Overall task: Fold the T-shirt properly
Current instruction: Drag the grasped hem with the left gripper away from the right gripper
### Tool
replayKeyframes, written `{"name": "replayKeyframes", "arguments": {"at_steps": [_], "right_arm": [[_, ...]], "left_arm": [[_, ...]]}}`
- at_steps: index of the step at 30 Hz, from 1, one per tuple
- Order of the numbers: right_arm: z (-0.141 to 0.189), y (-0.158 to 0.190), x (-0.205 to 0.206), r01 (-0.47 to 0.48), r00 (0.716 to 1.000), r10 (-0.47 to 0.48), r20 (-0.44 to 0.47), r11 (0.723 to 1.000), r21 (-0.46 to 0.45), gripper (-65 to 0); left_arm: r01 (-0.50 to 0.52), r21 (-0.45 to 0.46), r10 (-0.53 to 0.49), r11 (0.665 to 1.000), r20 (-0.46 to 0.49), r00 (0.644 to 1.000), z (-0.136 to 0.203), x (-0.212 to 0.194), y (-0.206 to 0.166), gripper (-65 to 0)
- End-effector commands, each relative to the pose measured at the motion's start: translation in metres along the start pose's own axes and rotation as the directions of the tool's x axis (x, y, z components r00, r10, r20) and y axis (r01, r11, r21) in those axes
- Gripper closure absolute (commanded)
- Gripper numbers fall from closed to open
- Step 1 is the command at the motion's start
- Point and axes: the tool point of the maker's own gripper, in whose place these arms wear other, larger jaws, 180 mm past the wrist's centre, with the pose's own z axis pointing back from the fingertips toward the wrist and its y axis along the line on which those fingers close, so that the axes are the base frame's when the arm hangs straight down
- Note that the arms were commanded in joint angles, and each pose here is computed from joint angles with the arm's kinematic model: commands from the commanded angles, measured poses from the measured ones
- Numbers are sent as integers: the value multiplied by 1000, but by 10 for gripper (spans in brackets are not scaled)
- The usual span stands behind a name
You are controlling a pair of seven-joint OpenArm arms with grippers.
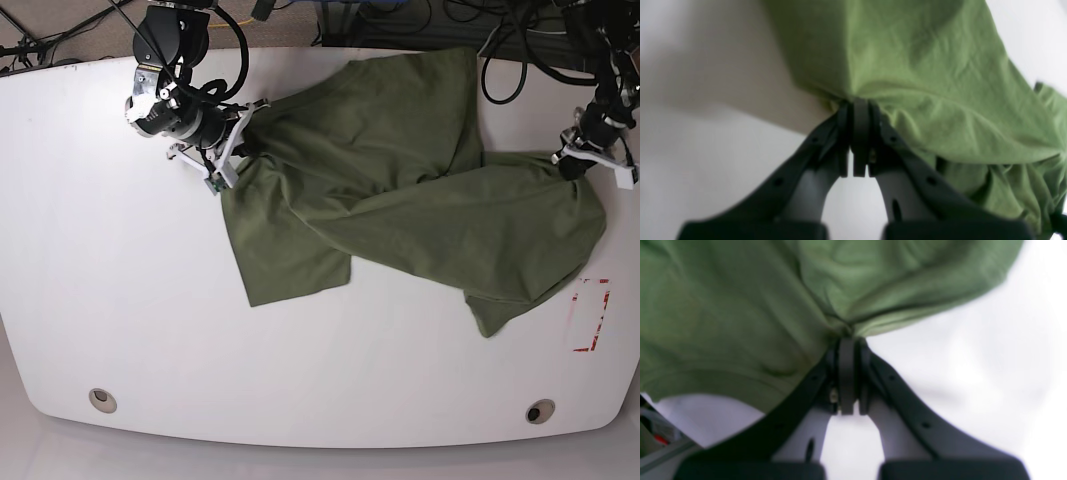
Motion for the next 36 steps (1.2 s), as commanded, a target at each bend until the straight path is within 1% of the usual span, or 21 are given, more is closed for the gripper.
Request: {"name": "replayKeyframes", "arguments": {"at_steps": [1, 4, 7, 10, 14, 17, 20, 21, 22, 27, 29, 30, 32, 34, 36], "right_arm": [[2, 14, 23, -65, 996, 63, 59, 998, 27, 0], [0, 26, 27, -104, 993, 101, 62, 993, 51, 0], [-1, 29, 27, -104, 993, 101, 62, 993, 57, 0], [-1, 29, 24, -100, 994, 97, 55, 993, 60, 0], [-1, 29, 15, -92, 995, 90, 38, 994, 62, 0], [4, 20, 0, -107, 994, 107, -2, 993, 47, 0], [7, 11, -5, -106, 994, 107, -18, 994, 26, 0], [9, 6, -5, -97, 995, 98, -16, 995, 17, 0], [11, 2, -5, -86, 996, 86, -12, 996, 6, 0], [20, -22, -1, -47, 999, 47, 9, 997, -55, 0], [23, -30, 4, -53, 998, 54, 16, 996, -76, 0], [25, -36, 5, -64, 998, 66, 14, 994, -87, 0], [28, -40, 6, -76, 997, 77, 10, 993, -94, -22], [28, -41, 6, -73, 997, 74, 11, 993, -98, -59], [29, -42, 6, -73, 997, 75, 12, 992, -100, -119]], "left_arm": [[51, 11, -52, 999, 58, 997, 23, 20, 1, 0], [128, 27, -130, 991, 51, 990, 45, 17, 6, 0], [202, 24, -202, 979, 29, 979, 59, 9, 7, 0], [234, 25, -234, 972, 9, 972, 66, 3, 11, 0], [249, 32, -249, 968, -16, 968, 70, -4, 16, 0], [256, 51, -254, 965, -37, 966, 77, -9, 25, 0], [297, 30, -296, 954, -45, 954, 80, -11, 24, 0], [310, 23, -308, 951, -46, 950, 80, -11, 23, -18], [326, 16, -325, 945, -46, 945, 80, -10, 22, -50], [364, -20, -364, 931, -46, 930, 80, -12, 15, -315], [373, -33, -374, 927, -49, 926, 79, -15, 13, -404], [376, -36, -378, 926, -49, 925, 79, -15, 12, -436], [379, -39, -381, 925, -47, 924, 79, -14, 11, -468], [387, -43, -388, 921, -40, 921, 80, -12, 9, -468], [414, -44, -416, 909, -26, 909, 82, -5, 4, -465]]}}
